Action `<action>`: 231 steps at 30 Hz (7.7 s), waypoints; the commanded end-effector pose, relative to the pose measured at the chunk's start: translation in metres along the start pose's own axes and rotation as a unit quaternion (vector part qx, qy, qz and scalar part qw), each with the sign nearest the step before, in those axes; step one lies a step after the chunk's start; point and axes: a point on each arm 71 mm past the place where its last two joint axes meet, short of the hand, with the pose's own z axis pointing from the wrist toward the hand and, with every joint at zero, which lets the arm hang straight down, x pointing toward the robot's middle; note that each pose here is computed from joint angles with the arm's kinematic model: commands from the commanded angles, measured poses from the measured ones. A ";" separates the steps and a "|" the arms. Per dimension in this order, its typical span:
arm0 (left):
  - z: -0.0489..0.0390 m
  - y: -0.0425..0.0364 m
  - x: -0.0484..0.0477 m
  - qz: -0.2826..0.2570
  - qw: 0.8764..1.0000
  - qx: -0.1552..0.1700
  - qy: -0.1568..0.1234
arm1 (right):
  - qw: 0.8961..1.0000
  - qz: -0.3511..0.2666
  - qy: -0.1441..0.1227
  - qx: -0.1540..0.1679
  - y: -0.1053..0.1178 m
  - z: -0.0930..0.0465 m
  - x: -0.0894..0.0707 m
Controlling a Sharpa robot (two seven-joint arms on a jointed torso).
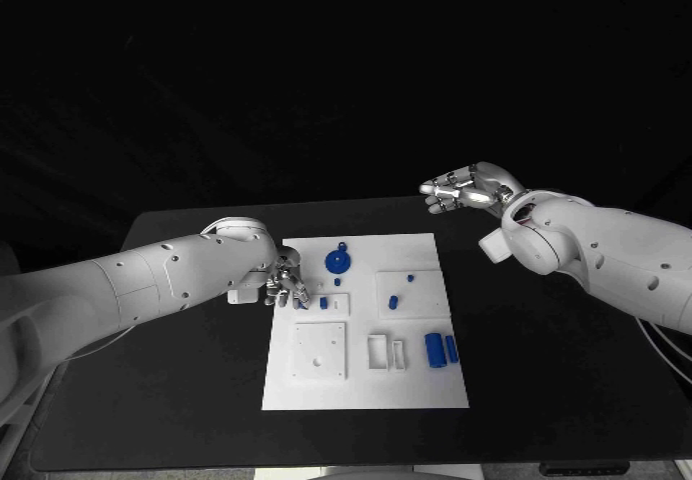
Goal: Assemble the parts on the task board
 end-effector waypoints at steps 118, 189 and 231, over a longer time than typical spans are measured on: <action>0.0072 -0.0035 0.0089 0.008 1.000 -0.007 0.024 | 1.000 0.001 0.009 -0.005 0.001 0.000 0.002; 0.0066 -0.0045 0.0034 -0.083 0.996 0.021 -0.009 | 1.000 0.002 0.011 -0.002 0.000 0.001 0.002; 0.0023 0.0134 0.0075 -0.058 0.998 -0.001 0.013 | 1.000 0.001 0.012 -0.002 0.000 0.000 0.002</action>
